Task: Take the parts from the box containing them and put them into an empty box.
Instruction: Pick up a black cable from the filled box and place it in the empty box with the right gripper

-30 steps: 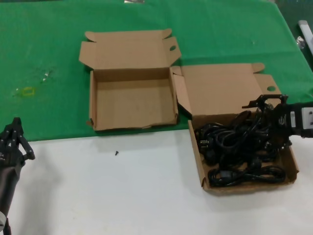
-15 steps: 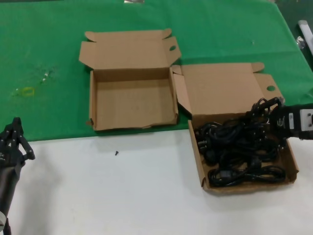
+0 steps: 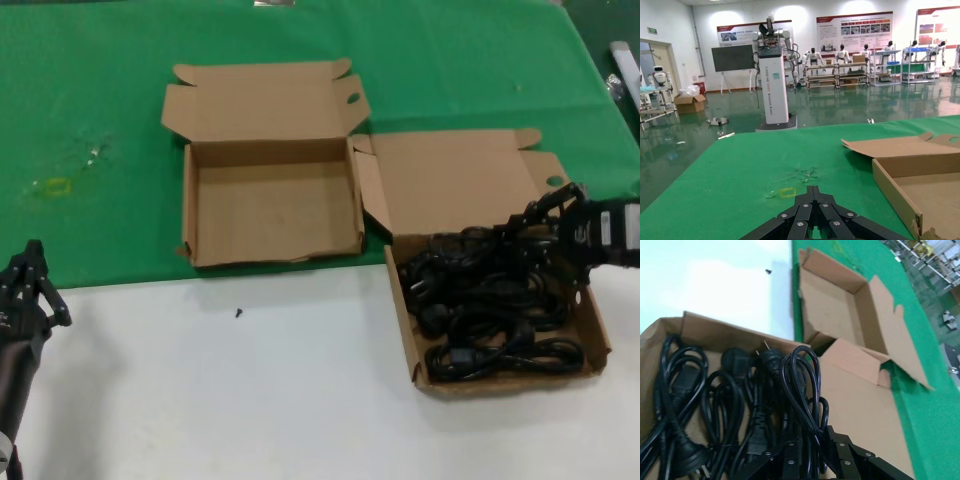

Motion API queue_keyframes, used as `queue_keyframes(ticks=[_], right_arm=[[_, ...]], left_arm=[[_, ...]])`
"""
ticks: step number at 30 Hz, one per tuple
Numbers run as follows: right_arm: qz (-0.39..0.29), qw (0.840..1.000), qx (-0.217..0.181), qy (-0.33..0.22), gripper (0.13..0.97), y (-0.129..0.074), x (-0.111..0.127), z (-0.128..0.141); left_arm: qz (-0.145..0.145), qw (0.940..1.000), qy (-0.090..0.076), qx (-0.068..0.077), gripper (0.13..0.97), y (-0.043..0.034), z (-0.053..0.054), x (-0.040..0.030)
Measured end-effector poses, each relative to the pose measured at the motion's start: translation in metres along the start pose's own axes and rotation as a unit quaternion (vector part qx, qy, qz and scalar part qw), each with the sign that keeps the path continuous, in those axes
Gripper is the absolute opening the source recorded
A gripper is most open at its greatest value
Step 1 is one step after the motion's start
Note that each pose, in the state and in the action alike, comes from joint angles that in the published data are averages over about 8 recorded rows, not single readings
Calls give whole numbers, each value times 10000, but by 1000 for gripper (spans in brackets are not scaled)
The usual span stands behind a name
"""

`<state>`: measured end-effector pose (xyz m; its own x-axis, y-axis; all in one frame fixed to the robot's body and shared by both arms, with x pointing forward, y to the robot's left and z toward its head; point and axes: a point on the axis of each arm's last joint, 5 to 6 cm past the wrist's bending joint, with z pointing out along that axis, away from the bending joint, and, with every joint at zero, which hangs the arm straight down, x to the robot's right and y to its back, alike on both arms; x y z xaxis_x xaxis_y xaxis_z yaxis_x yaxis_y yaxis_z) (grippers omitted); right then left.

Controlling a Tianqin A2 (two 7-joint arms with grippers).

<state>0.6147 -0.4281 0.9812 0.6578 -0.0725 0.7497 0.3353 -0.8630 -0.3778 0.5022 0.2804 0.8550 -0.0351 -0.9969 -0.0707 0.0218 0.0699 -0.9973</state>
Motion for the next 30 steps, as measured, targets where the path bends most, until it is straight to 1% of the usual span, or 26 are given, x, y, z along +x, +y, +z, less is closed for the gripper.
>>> queue_keyframes(ticks=[8,14,20,30], right_arm=[[114,9996,99,241,234,-107,200,-74],[124,9985,255,463,233,-262,362,-5],[97,9971,478,591,232,-470,429,201],[25,9937,847,733,232,-866,488,702]], left_arm=[[0,10000,0,0,142,0,0,0],[0,10000,0,0,142,0,0,0],[0,10000,0,0,142,0,0,0],[0,10000,0,0,142,0,0,0]])
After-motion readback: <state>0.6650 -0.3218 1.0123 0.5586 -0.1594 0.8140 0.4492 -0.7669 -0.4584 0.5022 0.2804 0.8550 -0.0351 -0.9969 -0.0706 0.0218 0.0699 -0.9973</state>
